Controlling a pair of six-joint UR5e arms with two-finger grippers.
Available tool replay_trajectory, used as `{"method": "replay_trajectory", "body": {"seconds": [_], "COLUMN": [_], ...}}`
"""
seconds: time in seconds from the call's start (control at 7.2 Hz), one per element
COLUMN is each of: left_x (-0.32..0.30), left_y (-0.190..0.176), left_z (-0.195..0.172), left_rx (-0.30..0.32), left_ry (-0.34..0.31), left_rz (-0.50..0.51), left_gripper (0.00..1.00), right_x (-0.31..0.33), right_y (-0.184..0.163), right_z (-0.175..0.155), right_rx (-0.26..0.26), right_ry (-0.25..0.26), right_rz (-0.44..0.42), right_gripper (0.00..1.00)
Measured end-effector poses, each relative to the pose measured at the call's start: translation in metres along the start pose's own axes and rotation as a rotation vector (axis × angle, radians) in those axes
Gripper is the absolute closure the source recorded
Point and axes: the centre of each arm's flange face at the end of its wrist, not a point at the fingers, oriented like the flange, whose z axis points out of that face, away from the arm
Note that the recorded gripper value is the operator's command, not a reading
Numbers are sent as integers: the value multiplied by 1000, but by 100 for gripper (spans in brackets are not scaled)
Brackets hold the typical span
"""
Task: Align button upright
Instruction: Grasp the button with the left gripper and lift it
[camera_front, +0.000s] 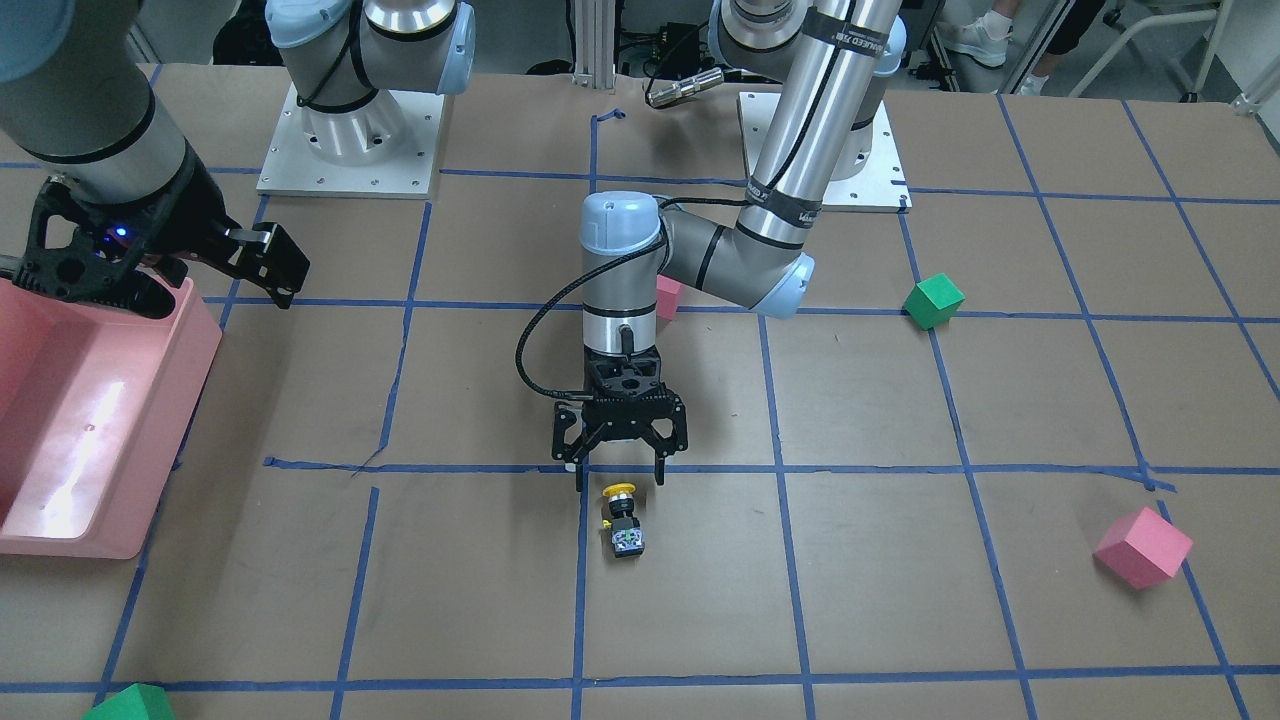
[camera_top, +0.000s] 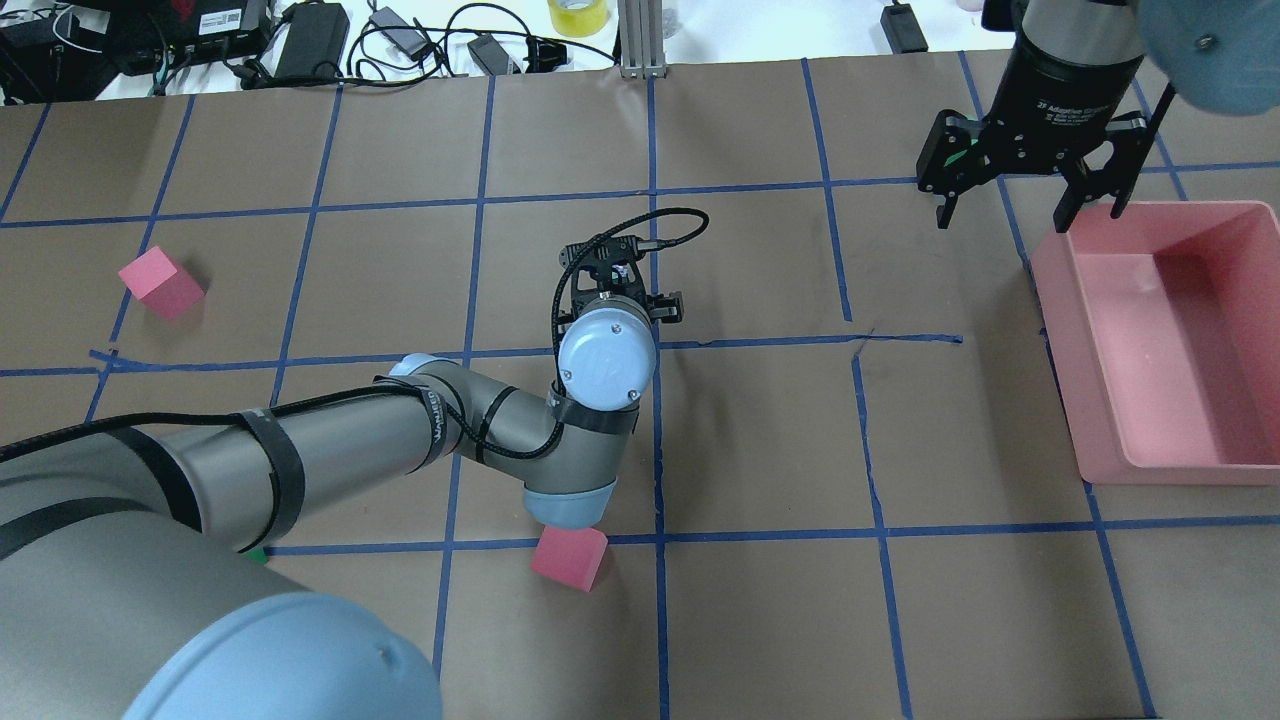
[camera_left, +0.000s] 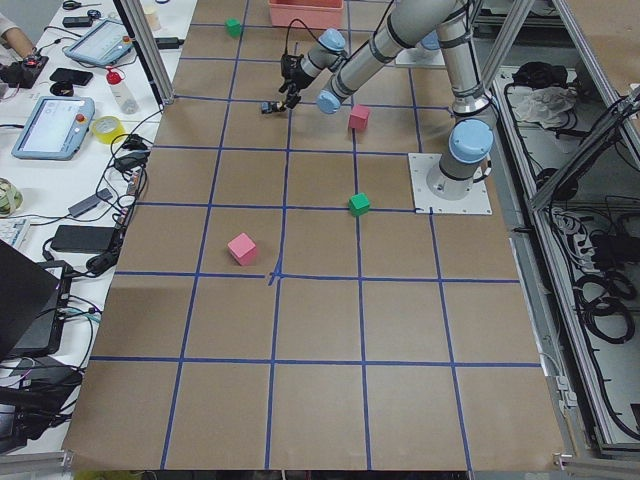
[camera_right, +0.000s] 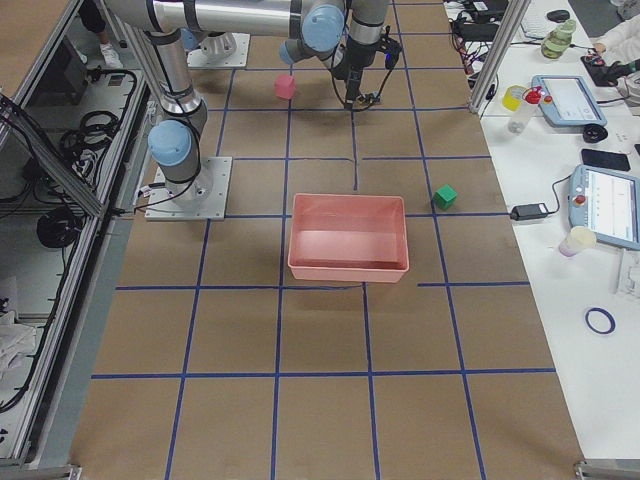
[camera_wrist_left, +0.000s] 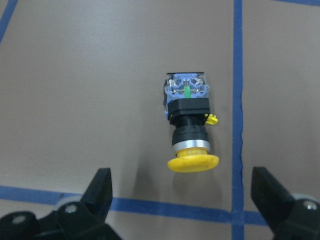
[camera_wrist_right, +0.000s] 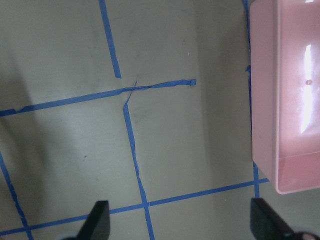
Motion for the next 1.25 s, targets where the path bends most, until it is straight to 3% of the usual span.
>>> {"method": "replay_trajectory", "body": {"seconds": [0.28,0.56,0.97,1.25], "left_x": [0,-3,-6,-3], "left_y": [9,19,25,19], "left_z": [9,12,10,11], "left_rx": [26,21,30,43], "left_ry": [10,9,17,30], "left_rz": [-2,5,40,39], "left_gripper": [5,14,19,19], "right_x": [-3,-7,-12,-31], "right_y": [0,1,16,36], "right_z": [6,2,-25,-36], "right_rx": [-13,-1,50,41], "right_ry": [-22,-48,-76,-115], "right_rz": [4,3,-96,-167], "right_gripper": [0,0,0,0]}}
